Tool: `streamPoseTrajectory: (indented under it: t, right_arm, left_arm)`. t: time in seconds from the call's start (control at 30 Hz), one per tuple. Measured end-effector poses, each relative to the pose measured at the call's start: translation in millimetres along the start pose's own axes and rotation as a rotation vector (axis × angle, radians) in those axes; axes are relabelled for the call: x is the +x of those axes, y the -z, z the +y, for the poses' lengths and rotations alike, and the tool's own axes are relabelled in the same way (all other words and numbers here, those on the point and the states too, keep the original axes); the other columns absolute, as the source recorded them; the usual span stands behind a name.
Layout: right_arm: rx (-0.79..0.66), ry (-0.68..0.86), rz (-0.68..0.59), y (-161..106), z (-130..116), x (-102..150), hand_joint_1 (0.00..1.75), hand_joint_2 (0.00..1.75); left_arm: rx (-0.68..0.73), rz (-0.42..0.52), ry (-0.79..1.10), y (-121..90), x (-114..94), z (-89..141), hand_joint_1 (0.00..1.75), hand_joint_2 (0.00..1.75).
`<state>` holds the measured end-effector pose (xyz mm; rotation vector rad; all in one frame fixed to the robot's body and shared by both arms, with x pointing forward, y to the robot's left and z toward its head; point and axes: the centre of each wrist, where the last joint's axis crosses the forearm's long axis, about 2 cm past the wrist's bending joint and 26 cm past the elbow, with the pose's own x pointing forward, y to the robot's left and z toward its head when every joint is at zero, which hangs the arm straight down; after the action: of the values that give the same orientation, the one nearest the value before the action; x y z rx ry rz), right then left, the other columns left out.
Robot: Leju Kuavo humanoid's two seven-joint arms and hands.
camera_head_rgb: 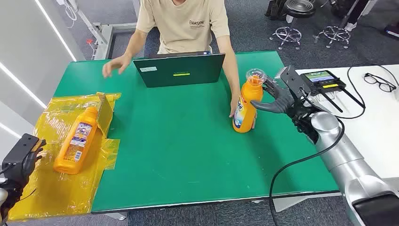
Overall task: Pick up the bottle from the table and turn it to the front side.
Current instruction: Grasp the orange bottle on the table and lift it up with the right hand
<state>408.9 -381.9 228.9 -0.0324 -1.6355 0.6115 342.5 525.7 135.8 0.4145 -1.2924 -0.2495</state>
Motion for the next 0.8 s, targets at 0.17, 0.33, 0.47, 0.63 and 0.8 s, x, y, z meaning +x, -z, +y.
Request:
streamPoseTrajectory:
  t: [0.17,0.33,0.47,0.63,0.8]
  right_arm:
    - [0.010,0.005,-0.017,7,7,6,1.75,1.75]
    - [0.017,0.010,-0.027,15,12,11,1.75,1.75]
    - [0.025,0.012,-0.033,20,15,14,1.75,1.75]
    - [0.034,0.014,-0.057,30,16,26,1.72,1.75]
    - [0.055,0.006,-0.084,43,18,42,0.01,1.75]
  left_arm:
    - [-0.003,-0.003,-0.003,2,1,-4,0.00,0.00]
    - [-0.003,0.002,-0.006,1,1,-4,0.00,0.00]
    - [-0.001,0.005,-0.009,1,0,-3,0.00,0.00]
    - [-0.002,0.005,-0.015,1,-1,-5,0.00,0.00]
    - [0.001,0.004,-0.025,2,0,-10,0.00,0.00]
